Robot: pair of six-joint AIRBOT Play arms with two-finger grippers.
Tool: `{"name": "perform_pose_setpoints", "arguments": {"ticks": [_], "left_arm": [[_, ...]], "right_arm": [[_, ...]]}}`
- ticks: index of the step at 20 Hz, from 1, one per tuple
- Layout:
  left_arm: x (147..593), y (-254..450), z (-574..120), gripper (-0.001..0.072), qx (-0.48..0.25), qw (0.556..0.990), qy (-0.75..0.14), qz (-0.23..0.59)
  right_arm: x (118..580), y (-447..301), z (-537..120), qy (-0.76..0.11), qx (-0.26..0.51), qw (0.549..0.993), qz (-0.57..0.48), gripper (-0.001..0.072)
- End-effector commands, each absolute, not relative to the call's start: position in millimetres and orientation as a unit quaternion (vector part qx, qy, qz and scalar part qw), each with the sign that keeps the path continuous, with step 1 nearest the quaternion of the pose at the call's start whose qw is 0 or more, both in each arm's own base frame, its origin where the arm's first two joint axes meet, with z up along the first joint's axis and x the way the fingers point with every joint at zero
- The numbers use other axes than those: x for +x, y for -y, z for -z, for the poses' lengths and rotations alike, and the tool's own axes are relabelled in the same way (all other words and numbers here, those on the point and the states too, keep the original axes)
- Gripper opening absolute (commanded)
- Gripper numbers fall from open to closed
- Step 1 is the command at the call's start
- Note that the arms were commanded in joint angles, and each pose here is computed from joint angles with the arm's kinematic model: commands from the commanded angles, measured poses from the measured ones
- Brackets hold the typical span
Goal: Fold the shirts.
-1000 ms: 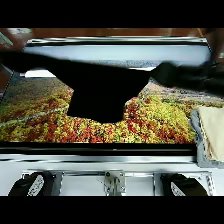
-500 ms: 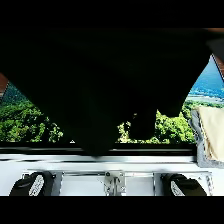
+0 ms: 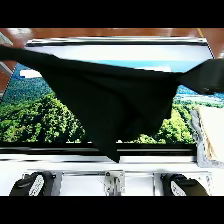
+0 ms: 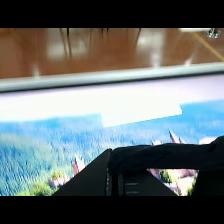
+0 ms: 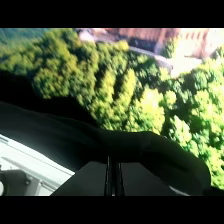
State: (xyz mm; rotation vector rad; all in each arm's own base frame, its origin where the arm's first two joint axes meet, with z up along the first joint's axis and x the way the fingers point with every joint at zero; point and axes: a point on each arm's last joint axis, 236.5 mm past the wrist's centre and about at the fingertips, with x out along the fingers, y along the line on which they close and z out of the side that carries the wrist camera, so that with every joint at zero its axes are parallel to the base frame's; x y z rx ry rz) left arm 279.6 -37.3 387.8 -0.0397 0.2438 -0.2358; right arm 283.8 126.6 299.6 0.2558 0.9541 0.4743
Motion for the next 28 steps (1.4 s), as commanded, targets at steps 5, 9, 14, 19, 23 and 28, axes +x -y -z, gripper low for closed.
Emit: {"name": "perform_pose_setpoints", "arguments": {"ticks": [5, 9, 14, 19, 23, 28], "left_arm": [[359.5, 25.4, -226.1, 0.0042, -0.209, 0.943, -0.23, 0.117], [396.5, 59.1, -135.2, 0.0042, -0.268, 0.907, -0.294, 0.14], [403.7, 142.8, -9.1, 0.0042, -0.262, 0.84, -0.439, 0.179], [389.6, 160.5, 34.1, 0.0188, -0.315, 0.781, -0.516, 0.158], [385.5, 123.7, -14.9, 0.0531, -0.34, 0.748, -0.536, 0.193], [329.9, 70.7, -12.0, 0.0402, -0.31, 0.718, -0.606, 0.146]], "right_arm": [[437.4, -157.8, -147.5, -0.534, 0.135, 0.81, -0.201, 0.0059], [497.0, -162.8, -72.6, -0.54, 0.164, 0.807, -0.173, 0.0059], [499.2, -177.7, 15.8, -0.609, 0.175, 0.757, -0.16, 0.006], [504.2, -180.5, 15.9, -0.606, 0.196, 0.754, -0.163, 0.0364], [492.4, -118.8, -39.7, -0.593, 0.108, 0.776, -0.186, 0.063], [421.8, 21.3, -37.1, -0.695, 0.106, 0.708, -0.064, 0.0628]]}}
